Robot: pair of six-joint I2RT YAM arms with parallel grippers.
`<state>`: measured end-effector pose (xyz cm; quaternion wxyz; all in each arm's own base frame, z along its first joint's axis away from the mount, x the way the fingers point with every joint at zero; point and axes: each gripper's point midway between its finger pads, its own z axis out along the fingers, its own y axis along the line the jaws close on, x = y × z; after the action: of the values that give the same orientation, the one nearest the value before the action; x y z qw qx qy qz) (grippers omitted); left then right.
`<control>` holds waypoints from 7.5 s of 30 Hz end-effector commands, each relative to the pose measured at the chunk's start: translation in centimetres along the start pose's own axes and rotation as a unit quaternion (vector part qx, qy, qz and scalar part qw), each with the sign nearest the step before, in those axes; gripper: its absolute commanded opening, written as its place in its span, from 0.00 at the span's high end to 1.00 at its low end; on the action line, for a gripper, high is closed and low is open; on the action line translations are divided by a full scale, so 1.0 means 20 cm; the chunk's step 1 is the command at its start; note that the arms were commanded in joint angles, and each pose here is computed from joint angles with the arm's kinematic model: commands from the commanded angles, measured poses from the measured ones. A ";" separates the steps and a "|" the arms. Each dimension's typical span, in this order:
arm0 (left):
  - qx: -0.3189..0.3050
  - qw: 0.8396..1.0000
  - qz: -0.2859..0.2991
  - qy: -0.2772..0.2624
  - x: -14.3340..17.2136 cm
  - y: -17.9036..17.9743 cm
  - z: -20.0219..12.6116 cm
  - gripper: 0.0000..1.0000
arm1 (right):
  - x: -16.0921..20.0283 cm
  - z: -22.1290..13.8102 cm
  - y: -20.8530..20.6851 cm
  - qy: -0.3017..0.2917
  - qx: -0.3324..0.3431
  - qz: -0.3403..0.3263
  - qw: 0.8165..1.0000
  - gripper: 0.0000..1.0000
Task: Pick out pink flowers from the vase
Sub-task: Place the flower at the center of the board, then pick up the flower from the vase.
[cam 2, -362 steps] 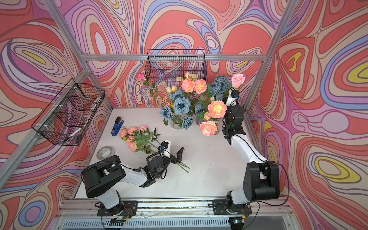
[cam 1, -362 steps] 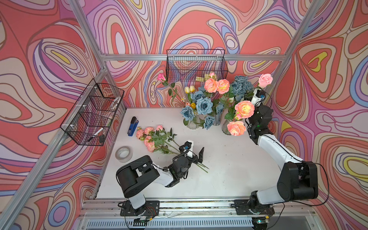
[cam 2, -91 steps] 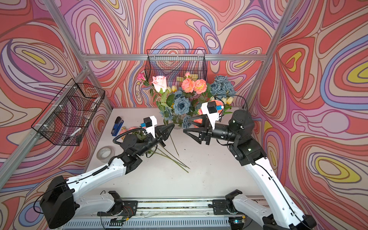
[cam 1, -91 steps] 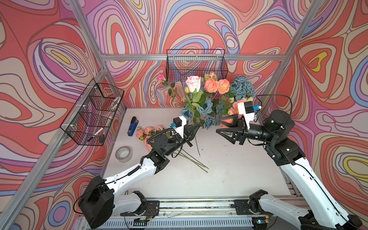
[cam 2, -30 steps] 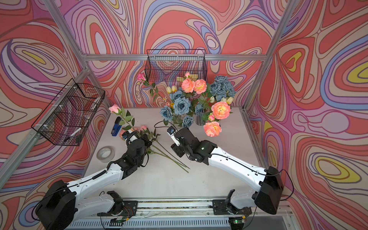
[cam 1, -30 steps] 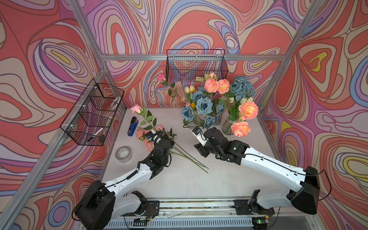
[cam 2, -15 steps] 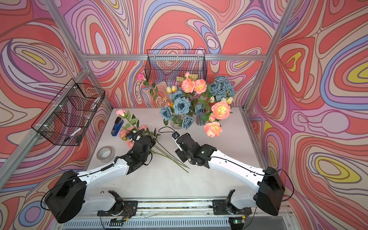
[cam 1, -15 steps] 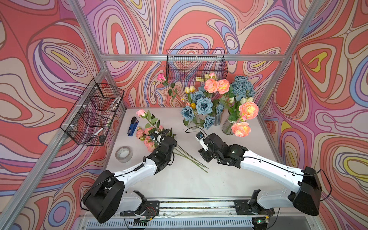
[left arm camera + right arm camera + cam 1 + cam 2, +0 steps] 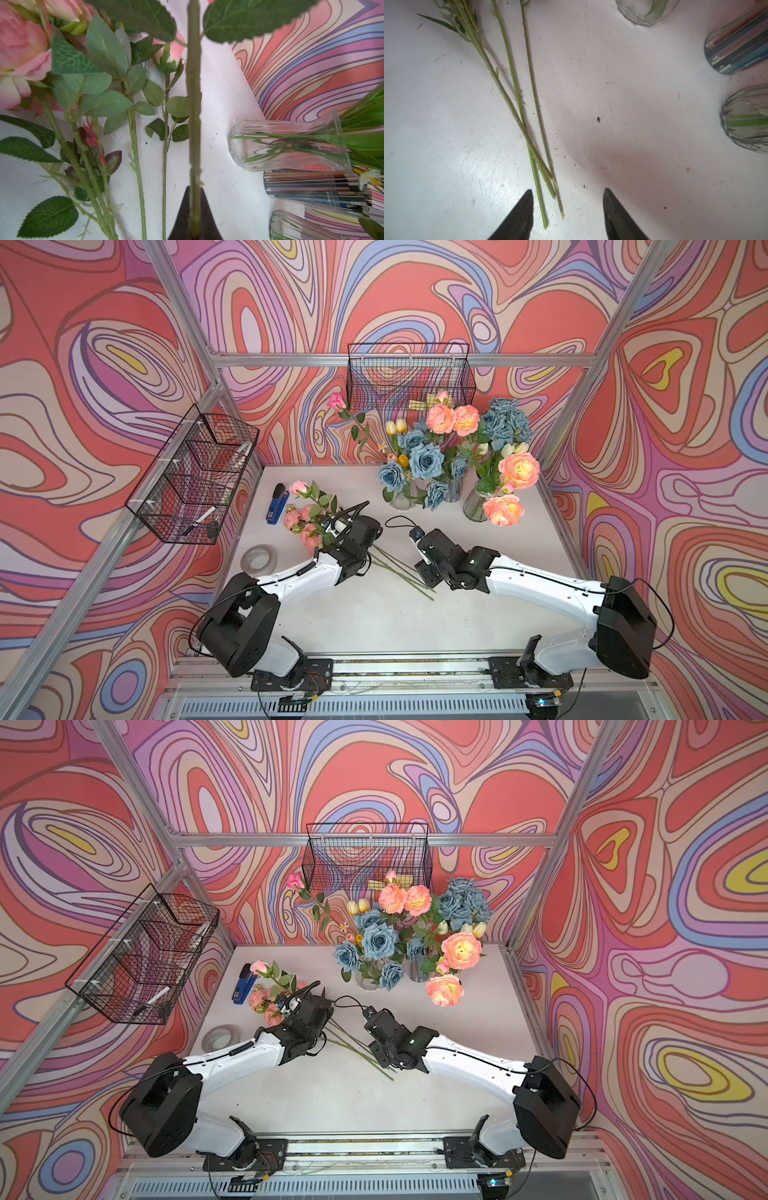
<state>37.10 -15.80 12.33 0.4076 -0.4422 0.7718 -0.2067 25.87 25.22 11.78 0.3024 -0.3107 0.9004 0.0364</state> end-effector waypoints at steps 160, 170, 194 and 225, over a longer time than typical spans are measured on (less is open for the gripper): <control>0.365 0.917 0.085 0.139 0.24 -0.56 -0.22 0.00 | 0.26 0.13 -0.80 -0.180 0.118 0.341 0.915 0.02; 0.377 0.911 0.108 0.131 0.23 -0.57 -0.26 0.00 | 0.20 -0.10 -0.95 -0.317 0.193 0.328 0.869 0.04; 0.388 0.908 0.113 0.112 0.17 -0.55 -0.30 0.00 | -0.07 -0.18 -1.19 -0.330 0.359 0.201 0.850 0.10; 0.384 0.911 0.111 0.098 0.13 -0.48 -0.29 0.00 | -0.24 -0.20 -1.39 -0.377 0.502 0.135 0.767 0.14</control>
<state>36.61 -23.91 18.98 0.4606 -0.1451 0.7372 -0.4725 42.76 5.80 20.30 0.7248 0.0269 0.6458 -0.2385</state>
